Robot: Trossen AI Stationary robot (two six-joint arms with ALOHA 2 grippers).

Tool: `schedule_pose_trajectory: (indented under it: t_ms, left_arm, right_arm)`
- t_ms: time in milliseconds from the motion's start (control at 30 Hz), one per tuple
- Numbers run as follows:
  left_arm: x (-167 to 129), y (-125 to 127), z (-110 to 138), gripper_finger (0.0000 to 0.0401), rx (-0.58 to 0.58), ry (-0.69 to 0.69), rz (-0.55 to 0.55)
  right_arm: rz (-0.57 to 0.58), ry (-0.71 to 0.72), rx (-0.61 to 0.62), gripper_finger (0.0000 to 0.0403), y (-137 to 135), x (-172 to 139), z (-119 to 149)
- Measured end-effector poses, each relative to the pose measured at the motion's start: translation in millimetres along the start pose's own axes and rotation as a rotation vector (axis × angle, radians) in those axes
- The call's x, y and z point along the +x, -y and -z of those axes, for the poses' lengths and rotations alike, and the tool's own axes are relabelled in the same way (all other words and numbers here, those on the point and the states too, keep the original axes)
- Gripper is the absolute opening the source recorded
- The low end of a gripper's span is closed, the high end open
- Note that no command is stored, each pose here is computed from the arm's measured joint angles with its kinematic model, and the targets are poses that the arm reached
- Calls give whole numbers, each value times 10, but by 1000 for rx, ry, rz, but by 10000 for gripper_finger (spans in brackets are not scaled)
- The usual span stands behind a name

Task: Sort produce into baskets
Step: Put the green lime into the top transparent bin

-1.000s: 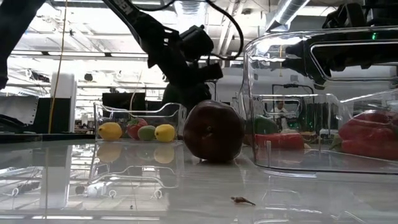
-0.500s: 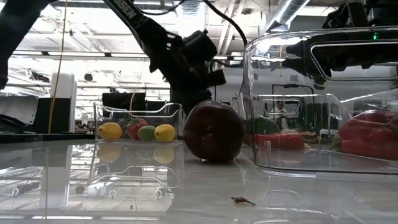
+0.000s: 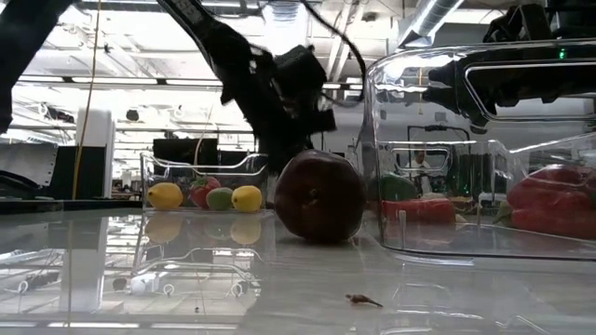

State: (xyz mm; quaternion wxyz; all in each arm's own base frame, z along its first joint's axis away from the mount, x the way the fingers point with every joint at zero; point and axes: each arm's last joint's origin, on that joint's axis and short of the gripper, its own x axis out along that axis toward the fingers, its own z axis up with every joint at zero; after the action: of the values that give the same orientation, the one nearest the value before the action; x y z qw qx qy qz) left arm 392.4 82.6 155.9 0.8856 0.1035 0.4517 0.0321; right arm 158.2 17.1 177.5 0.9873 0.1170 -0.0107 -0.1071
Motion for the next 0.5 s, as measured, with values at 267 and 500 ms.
schedule_pose_trajectory:
  t_ms: [267,500]
  left_arm:
    - [-1036,-132,-127,134,-37,-28,-207]
    - [-1578,-358,162,142,-332,-85,-541]
  right_arm:
    - [-11,-2,1,244,-16,-6,3]
    - [-12,-1,11,244,-17,-6,2]
